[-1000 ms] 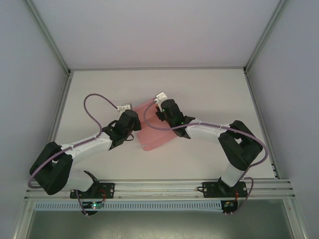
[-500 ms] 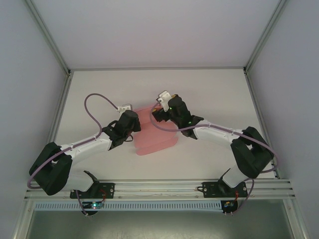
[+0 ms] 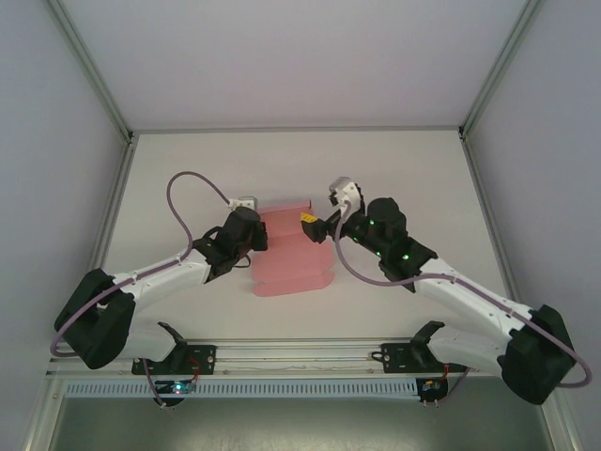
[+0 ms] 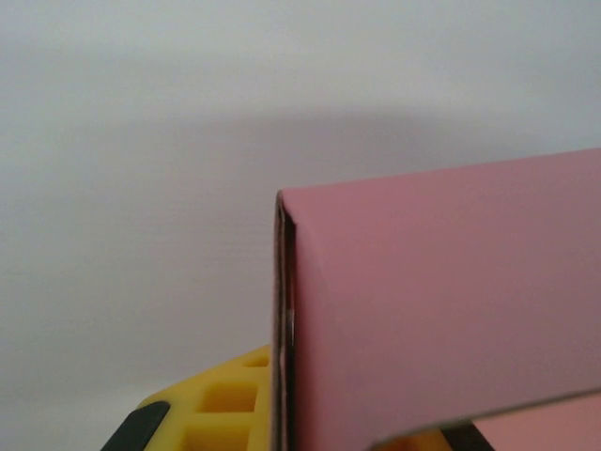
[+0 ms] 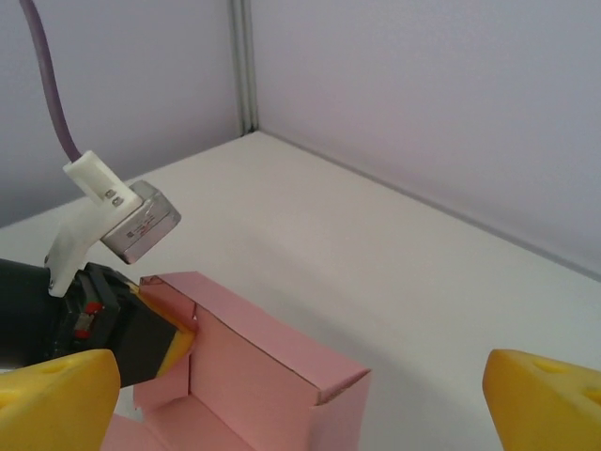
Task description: Assemble paper box
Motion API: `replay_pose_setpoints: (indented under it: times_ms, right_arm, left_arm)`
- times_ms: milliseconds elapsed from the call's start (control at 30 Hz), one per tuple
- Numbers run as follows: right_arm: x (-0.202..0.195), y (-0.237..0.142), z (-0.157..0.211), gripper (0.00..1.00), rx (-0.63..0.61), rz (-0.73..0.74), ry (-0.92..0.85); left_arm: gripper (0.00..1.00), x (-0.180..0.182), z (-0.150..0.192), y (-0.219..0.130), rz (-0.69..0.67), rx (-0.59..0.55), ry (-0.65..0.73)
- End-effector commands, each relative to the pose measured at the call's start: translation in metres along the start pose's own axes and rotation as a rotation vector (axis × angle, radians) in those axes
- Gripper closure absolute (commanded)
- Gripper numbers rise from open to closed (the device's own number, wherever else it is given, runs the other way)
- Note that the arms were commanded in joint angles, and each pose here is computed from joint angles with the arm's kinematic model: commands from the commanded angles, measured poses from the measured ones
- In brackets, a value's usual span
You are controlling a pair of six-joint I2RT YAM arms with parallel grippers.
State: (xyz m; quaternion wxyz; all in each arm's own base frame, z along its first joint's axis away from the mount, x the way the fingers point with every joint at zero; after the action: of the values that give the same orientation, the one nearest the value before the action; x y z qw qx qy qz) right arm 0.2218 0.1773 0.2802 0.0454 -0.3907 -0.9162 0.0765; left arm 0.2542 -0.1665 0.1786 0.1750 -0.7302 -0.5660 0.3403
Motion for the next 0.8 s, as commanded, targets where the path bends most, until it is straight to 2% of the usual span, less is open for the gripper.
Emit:
replay_pose_setpoints:
  times_ms: [0, 200, 433, 567, 667, 767]
  right_arm:
    - [-0.007, -0.015, 0.008, 0.02, -0.018, 0.046, 0.051]
    - [-0.025, -0.035, 0.016, 0.02, 0.031, 0.177, 0.127]
    - [-0.032, -0.056, 0.021, 0.02, 0.007, 0.242, 0.152]
    - [-0.035, -0.064, 0.026, 0.02, 0.021, 0.282, 0.165]
    - [-0.038, -0.068, 0.028, 0.02, 0.037, 0.312, 0.179]
    - [-0.04, -0.071, 0.031, 0.02, 0.047, 0.323, 0.188]
  left_arm:
    - [1.0, -0.008, -0.011, -0.009, 0.104, -0.055, 0.054]
    - [1.0, -0.016, -0.009, -0.01, 0.208, -0.01, 0.179]
    - [0.97, -0.025, -0.01, -0.01, 0.3, 0.055, 0.383]
    - [0.96, -0.028, -0.014, -0.003, 0.266, 0.163, 0.546]
    - [0.96, -0.032, -0.012, 0.002, 0.31, 0.224, 0.673]
    - [0.96, -0.041, -0.006, -0.001, 0.476, 0.329, 0.784]
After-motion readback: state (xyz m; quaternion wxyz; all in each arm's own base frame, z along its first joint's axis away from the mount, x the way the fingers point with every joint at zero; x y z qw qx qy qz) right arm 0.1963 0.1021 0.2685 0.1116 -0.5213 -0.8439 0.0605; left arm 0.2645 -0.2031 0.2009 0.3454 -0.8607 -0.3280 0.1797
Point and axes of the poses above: each hand's point on the last joint's axis, 136 mm out from that joint toward the fingers, its own y axis out along the fingers, its own x axis along the line the jaws close on, z = x × y, the point moved 10 cm from there along -y, back along the fingers
